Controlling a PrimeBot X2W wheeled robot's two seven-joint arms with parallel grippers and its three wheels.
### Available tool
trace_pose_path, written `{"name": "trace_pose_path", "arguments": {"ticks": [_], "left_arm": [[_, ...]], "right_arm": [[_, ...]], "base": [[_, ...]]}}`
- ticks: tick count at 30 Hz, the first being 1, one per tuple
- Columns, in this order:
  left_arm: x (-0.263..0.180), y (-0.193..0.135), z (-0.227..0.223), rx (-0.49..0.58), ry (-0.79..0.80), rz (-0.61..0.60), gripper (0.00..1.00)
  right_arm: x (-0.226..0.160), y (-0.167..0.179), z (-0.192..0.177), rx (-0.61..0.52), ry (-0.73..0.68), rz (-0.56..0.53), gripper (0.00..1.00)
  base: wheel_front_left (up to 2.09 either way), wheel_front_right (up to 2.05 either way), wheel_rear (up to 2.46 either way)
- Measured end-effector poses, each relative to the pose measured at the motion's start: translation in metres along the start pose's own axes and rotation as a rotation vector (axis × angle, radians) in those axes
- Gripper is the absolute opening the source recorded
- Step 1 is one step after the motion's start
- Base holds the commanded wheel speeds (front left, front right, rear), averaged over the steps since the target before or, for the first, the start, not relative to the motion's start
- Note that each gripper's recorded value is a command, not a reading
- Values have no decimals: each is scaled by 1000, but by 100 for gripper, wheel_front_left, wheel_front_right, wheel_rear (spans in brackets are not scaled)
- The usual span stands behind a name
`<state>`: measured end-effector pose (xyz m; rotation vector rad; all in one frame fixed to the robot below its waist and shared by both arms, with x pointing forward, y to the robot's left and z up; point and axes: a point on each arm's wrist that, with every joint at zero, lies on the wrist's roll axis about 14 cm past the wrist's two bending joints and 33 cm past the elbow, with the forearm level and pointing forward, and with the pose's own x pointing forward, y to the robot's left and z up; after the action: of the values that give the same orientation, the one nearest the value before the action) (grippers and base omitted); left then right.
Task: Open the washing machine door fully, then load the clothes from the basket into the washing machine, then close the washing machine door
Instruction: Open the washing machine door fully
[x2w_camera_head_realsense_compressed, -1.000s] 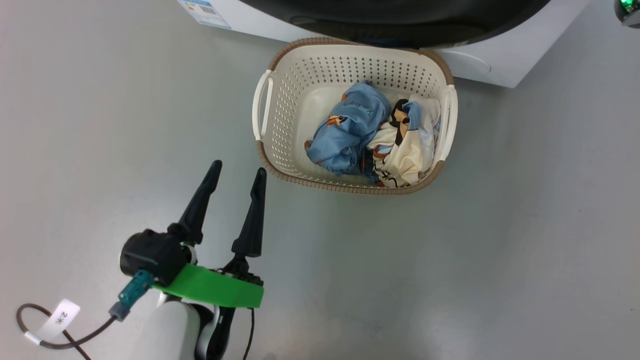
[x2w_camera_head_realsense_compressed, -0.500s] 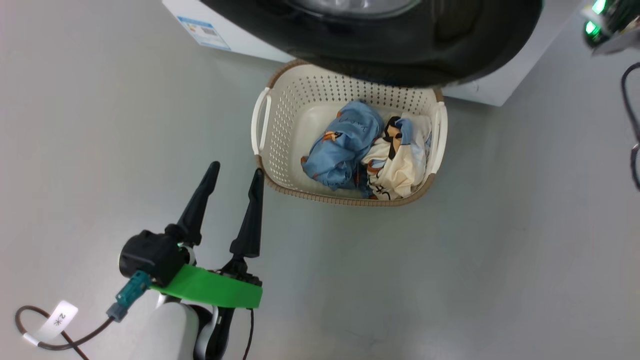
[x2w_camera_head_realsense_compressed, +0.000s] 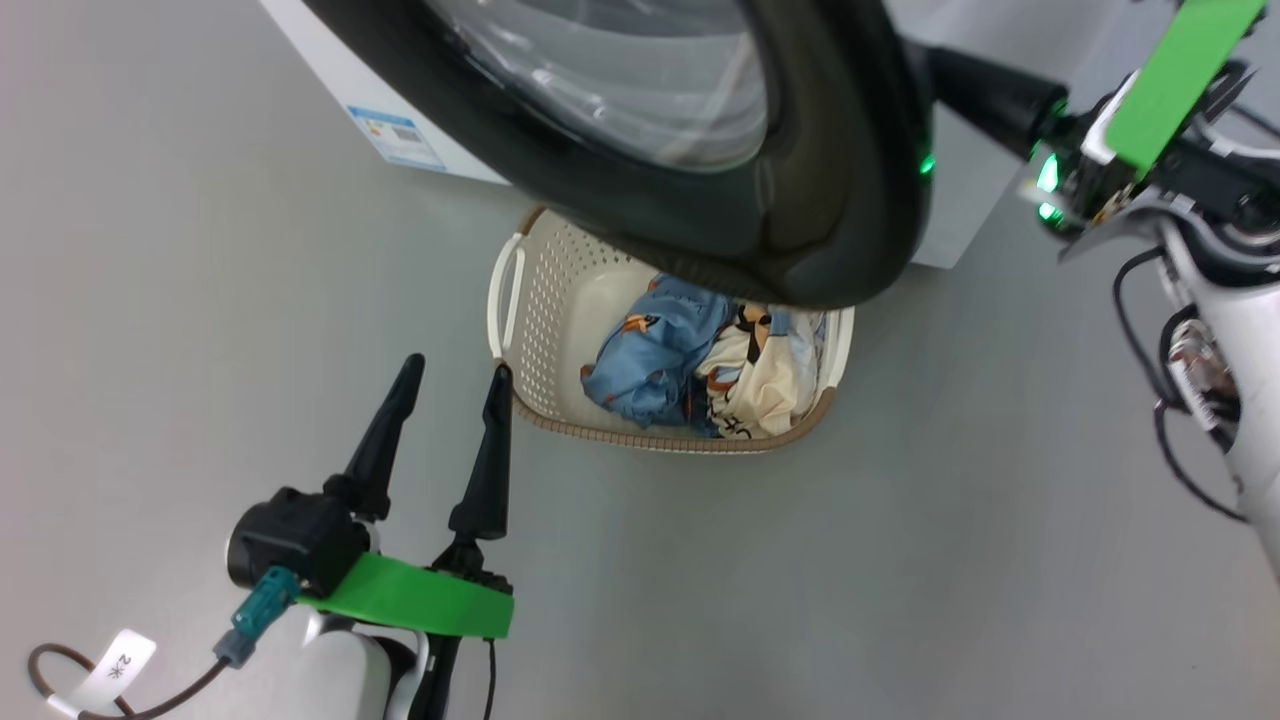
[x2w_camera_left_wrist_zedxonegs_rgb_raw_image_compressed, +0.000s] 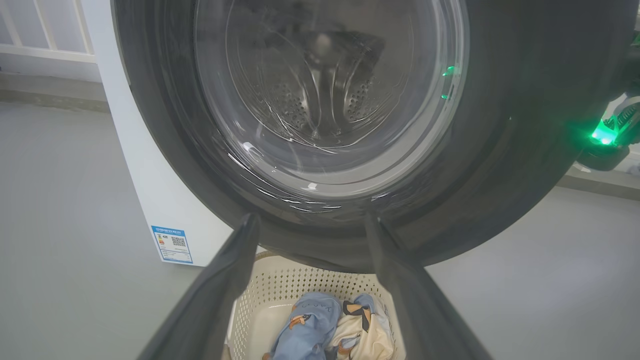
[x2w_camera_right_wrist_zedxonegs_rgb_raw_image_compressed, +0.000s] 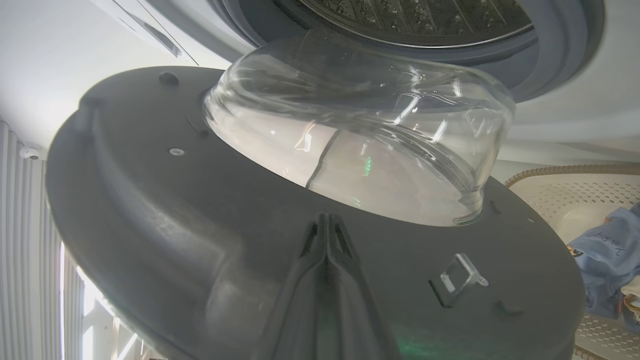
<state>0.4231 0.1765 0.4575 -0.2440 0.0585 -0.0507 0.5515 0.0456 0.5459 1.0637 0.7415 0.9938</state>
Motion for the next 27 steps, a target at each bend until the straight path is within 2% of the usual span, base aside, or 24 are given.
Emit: {"name": "trace_pose_path", "arguments": {"ticks": [14,27], "left_arm": [[-19,-5,10,-3,-23,-5,100],[-41,3,14,-6,-33,31,100]], "right_arm": [[-10,31,-53,-4,119,40,0],[-2,53,-107,18,253,100,0]], "base": [[0,0,0],[0,0,0]]}}
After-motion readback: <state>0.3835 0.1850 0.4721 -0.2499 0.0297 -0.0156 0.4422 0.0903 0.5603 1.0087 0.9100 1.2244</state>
